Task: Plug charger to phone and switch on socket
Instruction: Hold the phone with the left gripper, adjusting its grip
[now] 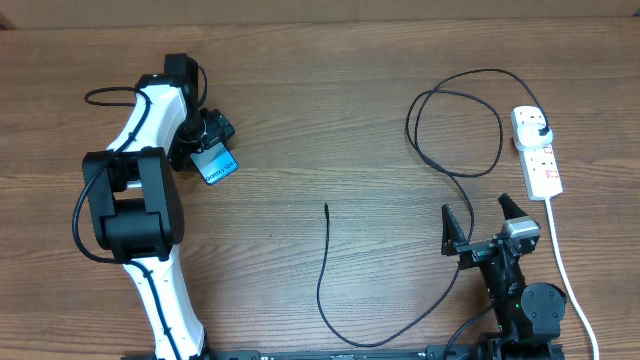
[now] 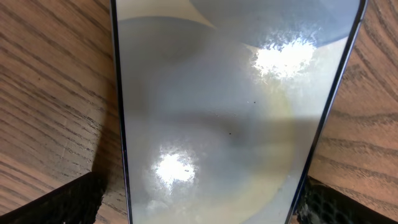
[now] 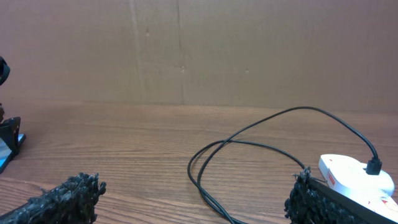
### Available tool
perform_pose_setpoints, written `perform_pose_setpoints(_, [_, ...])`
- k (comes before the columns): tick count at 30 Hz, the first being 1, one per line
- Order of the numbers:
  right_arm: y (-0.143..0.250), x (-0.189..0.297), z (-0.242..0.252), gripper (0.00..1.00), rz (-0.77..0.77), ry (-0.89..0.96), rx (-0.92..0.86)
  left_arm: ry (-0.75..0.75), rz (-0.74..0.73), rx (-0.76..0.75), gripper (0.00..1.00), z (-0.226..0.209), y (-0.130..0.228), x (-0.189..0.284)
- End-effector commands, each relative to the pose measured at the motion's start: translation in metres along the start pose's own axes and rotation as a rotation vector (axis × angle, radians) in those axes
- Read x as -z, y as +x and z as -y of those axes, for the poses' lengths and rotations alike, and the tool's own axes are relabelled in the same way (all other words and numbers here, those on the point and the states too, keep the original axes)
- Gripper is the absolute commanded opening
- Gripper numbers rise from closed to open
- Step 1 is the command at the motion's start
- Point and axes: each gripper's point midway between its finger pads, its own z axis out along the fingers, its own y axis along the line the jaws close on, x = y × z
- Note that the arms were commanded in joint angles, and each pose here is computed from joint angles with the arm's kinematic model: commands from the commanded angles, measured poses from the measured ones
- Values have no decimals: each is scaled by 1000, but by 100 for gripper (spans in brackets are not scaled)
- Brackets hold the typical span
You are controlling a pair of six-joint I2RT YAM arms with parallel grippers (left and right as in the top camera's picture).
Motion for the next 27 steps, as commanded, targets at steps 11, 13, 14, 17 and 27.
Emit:
perform_pose_setpoints(11, [2,0,2,100,4,10,-4,-50,-109,10,98,-15,23,-43])
perform_pose_setpoints(13, [2,0,2,100,4,10,-4,-50,-109,9,96,-14,23,-43])
perform_pose_setpoints(14, [2,0,2,100,4,10,-4,-50,-109,8,96,-14,23,-43])
perform_pose_setpoints(17, [2,0,2,100,4,10,-4,-50,-109,3,95,-12,24,-43])
perform_pose_setpoints(27, [2,0,2,100,4,10,-4,-49,-108,-7,95,-9,27,-43])
